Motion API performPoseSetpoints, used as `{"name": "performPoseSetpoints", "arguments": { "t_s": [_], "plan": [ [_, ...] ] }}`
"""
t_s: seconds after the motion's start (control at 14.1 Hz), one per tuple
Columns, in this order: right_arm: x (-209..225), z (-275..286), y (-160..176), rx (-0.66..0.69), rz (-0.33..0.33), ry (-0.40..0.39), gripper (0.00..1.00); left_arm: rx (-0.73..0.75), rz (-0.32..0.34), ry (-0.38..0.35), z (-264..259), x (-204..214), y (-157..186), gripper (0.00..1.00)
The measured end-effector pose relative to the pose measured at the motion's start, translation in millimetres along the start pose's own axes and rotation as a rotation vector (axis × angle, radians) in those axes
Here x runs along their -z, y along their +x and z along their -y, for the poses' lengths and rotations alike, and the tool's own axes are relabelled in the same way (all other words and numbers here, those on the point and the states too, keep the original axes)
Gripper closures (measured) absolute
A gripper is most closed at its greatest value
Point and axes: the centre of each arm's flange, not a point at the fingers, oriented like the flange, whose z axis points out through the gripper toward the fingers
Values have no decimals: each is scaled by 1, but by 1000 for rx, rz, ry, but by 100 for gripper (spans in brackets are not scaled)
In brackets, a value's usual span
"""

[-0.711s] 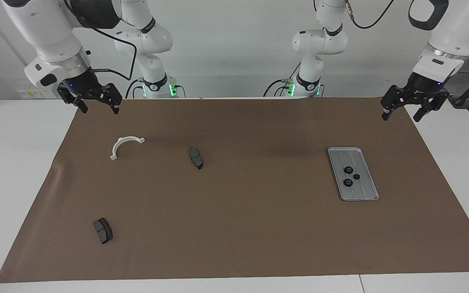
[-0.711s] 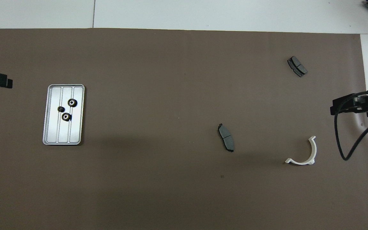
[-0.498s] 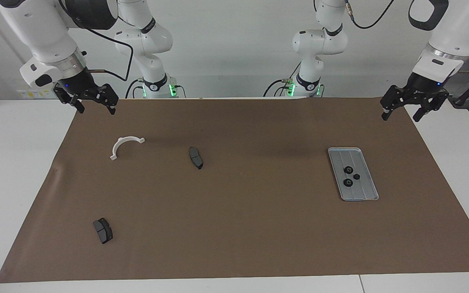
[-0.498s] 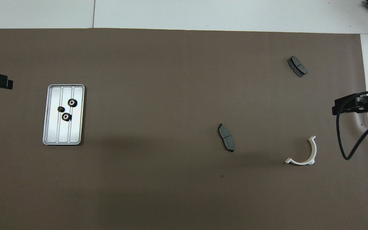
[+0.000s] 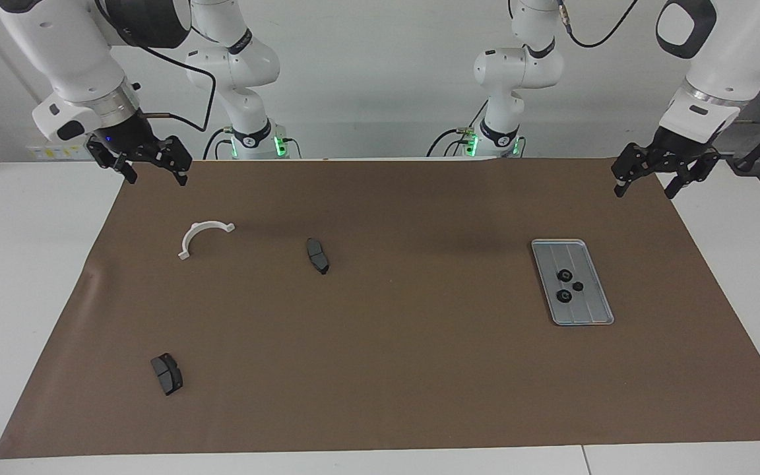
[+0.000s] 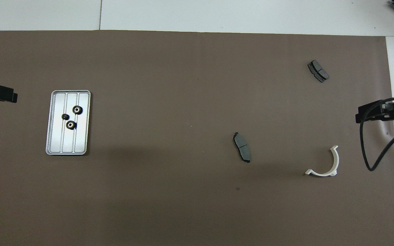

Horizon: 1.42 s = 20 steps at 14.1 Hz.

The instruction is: Place bearing gear from tray to pile

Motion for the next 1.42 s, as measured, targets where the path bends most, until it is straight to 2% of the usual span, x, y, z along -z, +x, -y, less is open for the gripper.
{"name": "performPoseSetpoints", "arguments": {
  "t_s": [0.43, 1.42],
  "plan": [
    [-1, -3, 0, -5, 2, 0, 0, 48, 38, 2, -10, -22, 6, 0],
    [-1, 3, 0, 5, 2, 0, 0, 66, 36, 4, -3, -22, 4, 0]
  ]
}}
